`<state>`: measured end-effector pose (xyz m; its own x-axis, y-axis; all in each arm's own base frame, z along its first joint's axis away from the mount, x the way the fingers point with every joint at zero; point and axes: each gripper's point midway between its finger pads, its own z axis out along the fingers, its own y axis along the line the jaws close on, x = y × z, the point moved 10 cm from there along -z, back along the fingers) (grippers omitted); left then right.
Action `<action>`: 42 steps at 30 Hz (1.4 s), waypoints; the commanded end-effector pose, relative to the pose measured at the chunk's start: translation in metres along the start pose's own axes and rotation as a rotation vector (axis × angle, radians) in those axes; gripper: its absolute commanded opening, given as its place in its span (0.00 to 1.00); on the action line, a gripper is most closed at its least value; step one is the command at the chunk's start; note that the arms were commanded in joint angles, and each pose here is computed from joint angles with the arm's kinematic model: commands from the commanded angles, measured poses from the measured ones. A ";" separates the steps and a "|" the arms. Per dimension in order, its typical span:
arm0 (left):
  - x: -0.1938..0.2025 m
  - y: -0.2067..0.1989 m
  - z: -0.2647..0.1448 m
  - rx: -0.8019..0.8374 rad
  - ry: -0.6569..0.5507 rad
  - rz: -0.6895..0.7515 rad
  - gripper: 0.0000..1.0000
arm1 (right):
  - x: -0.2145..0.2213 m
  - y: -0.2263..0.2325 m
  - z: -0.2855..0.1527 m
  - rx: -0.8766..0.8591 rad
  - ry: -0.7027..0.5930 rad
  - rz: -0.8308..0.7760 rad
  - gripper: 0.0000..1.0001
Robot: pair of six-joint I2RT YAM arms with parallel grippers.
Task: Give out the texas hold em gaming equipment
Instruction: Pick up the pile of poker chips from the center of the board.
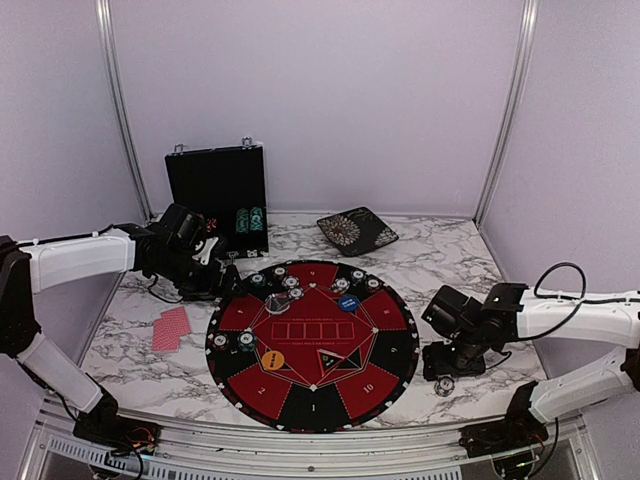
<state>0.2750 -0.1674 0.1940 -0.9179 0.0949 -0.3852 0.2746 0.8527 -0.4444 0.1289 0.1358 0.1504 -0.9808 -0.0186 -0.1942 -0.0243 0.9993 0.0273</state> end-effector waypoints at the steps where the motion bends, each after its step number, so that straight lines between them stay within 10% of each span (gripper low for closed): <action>1: -0.008 -0.004 -0.003 0.019 -0.021 0.004 0.99 | 0.008 -0.004 0.004 -0.003 0.016 0.039 0.74; 42: -0.002 -0.001 -0.001 0.008 -0.007 0.004 0.99 | 0.024 -0.002 0.027 -0.038 0.079 0.054 0.31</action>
<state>0.2750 -0.1675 0.1939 -0.9179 0.0953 -0.3853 0.2751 0.8525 -0.4445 0.1105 0.1289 0.1180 -0.9926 0.0170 -0.1201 0.0106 0.9985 0.0533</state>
